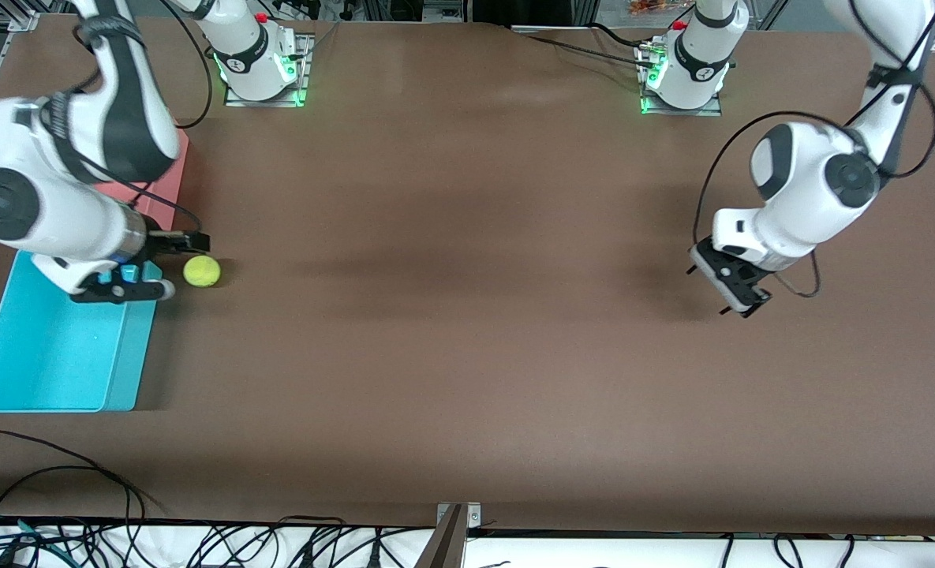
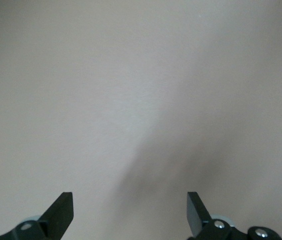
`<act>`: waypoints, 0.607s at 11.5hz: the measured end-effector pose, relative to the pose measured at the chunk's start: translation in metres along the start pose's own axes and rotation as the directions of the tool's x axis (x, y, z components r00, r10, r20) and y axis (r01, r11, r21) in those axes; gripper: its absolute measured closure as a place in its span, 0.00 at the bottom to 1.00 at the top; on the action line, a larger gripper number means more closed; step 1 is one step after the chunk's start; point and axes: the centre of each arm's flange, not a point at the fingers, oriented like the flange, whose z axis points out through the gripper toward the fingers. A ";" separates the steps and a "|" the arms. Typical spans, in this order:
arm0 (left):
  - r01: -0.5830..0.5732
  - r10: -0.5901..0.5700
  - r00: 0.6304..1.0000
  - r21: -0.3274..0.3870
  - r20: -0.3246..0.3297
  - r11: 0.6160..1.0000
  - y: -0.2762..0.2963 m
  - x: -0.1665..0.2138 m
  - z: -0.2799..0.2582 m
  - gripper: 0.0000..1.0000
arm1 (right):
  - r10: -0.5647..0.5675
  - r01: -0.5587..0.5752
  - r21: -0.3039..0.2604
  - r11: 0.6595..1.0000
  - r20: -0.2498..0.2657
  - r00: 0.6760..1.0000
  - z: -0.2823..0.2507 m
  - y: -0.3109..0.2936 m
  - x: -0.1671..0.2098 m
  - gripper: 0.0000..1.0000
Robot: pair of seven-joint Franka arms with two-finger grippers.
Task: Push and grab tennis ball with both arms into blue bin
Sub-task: 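Withdraw the left gripper while the right gripper lowers over the ball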
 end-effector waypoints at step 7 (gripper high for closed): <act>0.206 -0.205 0.978 -0.025 0.037 0.978 -0.043 -0.017 -0.149 0.00 | -0.069 0.077 -0.160 0.984 0.055 0.996 0.108 -0.001 0.048 0.00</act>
